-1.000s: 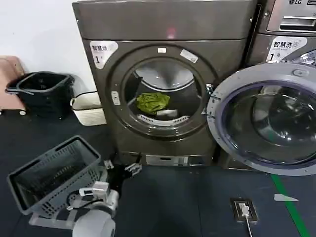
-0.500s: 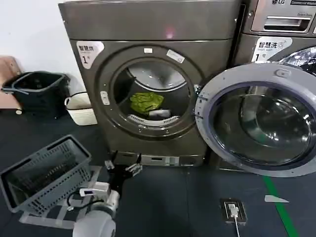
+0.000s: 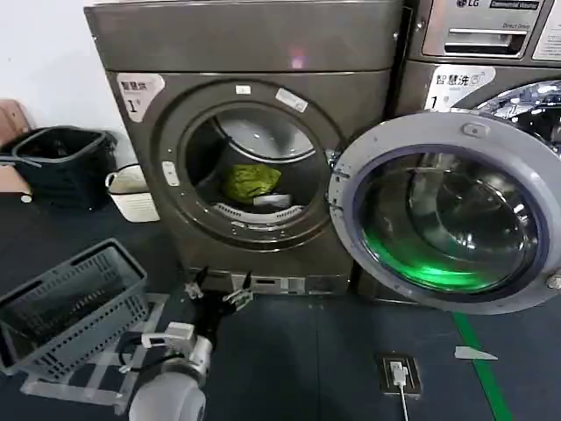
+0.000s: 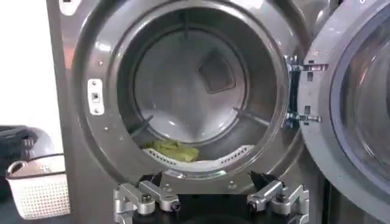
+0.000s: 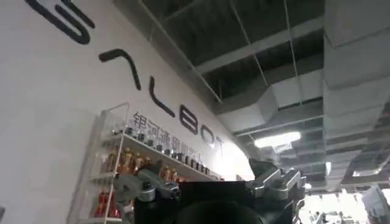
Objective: Grasp the clothes from the dryer.
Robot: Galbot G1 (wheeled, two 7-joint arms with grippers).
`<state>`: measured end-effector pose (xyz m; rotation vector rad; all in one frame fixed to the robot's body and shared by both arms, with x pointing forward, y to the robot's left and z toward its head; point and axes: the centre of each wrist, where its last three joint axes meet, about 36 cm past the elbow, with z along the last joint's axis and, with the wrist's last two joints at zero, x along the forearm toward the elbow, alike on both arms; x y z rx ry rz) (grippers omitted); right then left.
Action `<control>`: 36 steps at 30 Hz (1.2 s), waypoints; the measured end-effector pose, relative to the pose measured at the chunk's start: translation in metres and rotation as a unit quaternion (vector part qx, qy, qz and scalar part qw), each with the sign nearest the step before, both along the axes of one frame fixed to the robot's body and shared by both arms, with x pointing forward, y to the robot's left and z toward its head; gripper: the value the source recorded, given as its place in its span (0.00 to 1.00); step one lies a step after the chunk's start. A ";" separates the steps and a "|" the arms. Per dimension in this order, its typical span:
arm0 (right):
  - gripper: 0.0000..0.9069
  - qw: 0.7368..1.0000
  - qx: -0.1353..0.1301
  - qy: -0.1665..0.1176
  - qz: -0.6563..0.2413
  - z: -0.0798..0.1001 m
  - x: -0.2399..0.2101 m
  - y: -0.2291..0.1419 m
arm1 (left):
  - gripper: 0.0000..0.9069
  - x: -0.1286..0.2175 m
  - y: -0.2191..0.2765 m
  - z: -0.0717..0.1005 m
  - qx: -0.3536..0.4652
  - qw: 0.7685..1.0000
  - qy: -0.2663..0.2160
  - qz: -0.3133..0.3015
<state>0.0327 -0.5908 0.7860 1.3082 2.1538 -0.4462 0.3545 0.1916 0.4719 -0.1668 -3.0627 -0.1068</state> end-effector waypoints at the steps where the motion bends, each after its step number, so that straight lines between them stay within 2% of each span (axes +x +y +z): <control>1: 1.00 1.000 -0.001 -0.001 0.001 0.000 0.000 0.000 | 1.00 0.000 0.000 0.000 0.000 1.000 0.000 0.000; 36: 1.00 1.000 -0.014 -0.009 0.014 0.003 -0.001 0.003 | 1.00 0.000 0.000 0.000 0.001 1.000 -0.006 -0.001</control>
